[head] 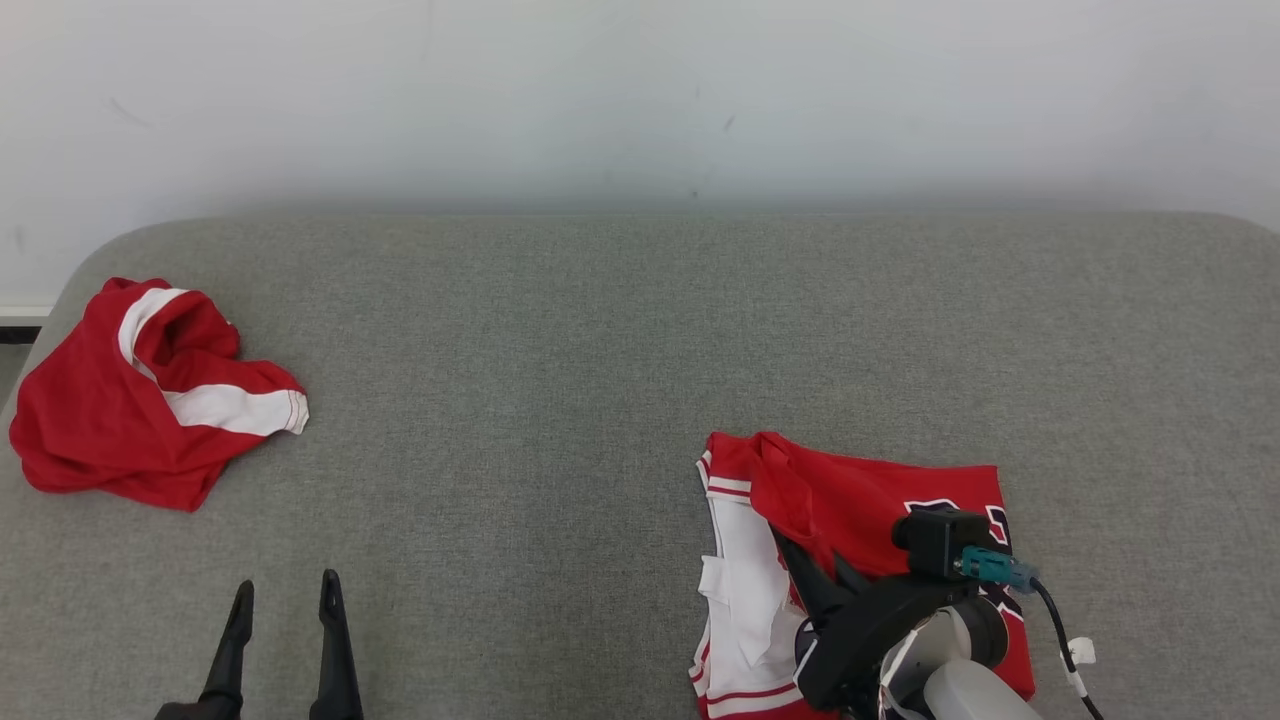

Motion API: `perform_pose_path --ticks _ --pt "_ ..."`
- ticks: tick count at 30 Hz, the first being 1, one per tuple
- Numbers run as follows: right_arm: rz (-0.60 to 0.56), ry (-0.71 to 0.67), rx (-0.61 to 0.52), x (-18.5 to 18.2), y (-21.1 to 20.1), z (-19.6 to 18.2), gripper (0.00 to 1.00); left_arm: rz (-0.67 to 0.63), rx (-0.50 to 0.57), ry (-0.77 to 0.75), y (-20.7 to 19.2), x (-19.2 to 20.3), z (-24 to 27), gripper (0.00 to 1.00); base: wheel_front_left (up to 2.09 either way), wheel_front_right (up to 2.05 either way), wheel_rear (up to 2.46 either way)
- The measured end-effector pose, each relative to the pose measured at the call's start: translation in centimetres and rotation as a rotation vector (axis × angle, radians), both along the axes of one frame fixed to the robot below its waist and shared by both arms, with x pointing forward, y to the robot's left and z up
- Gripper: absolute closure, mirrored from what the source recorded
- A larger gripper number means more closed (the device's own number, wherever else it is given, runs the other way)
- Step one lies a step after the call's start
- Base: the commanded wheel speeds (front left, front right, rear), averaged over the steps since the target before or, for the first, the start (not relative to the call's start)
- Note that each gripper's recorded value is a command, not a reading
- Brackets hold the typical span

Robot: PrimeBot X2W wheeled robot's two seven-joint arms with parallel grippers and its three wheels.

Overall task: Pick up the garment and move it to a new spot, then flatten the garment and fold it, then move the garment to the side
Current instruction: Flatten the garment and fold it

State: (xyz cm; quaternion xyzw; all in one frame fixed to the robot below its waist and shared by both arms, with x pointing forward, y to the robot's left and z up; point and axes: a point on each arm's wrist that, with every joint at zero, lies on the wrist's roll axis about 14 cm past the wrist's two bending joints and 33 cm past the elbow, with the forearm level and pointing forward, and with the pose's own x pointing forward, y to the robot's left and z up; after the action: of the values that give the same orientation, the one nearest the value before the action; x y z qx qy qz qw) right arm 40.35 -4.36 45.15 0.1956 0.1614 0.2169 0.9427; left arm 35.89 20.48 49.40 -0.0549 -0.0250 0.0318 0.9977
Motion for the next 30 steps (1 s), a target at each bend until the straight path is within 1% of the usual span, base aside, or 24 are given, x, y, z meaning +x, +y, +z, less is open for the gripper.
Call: perform_pose_path --ticks 8,10,14,18,24,30 --pt "0.015 0.023 0.009 0.0 1.3 -0.9 1.0 0.007 -0.007 0.011 0.2 0.0 -0.4 0.0 0.0 0.0 0.0" --pt "0.024 0.019 0.006 -0.2 1.6 -0.9 0.0 0.006 -0.008 0.01 0.1 0.1 -0.3 0.0 0.0 0.0 0.0" --pt "0.021 -0.052 0.005 0.3 1.6 0.3 0.0 0.002 -0.012 0.012 0.0 0.2 -0.4 0.0 0.0 0.0 0.0" --pt "-0.022 -0.137 0.004 1.1 -0.4 2.0 0.0 -0.005 -0.014 0.009 -0.2 0.4 -0.3 0.0 0.0 0.0 0.0" --pt "-0.145 -0.248 0.005 2.4 -5.7 4.6 0.0 -0.015 -0.014 0.0 -0.5 0.7 0.0 0.0 0.0 0.0 0.0" --pt "-0.281 -0.297 -0.014 2.1 -11.1 5.6 0.0 -0.026 -0.006 -0.016 -0.8 1.2 0.4 0.0 0.0 0.0 0.0"
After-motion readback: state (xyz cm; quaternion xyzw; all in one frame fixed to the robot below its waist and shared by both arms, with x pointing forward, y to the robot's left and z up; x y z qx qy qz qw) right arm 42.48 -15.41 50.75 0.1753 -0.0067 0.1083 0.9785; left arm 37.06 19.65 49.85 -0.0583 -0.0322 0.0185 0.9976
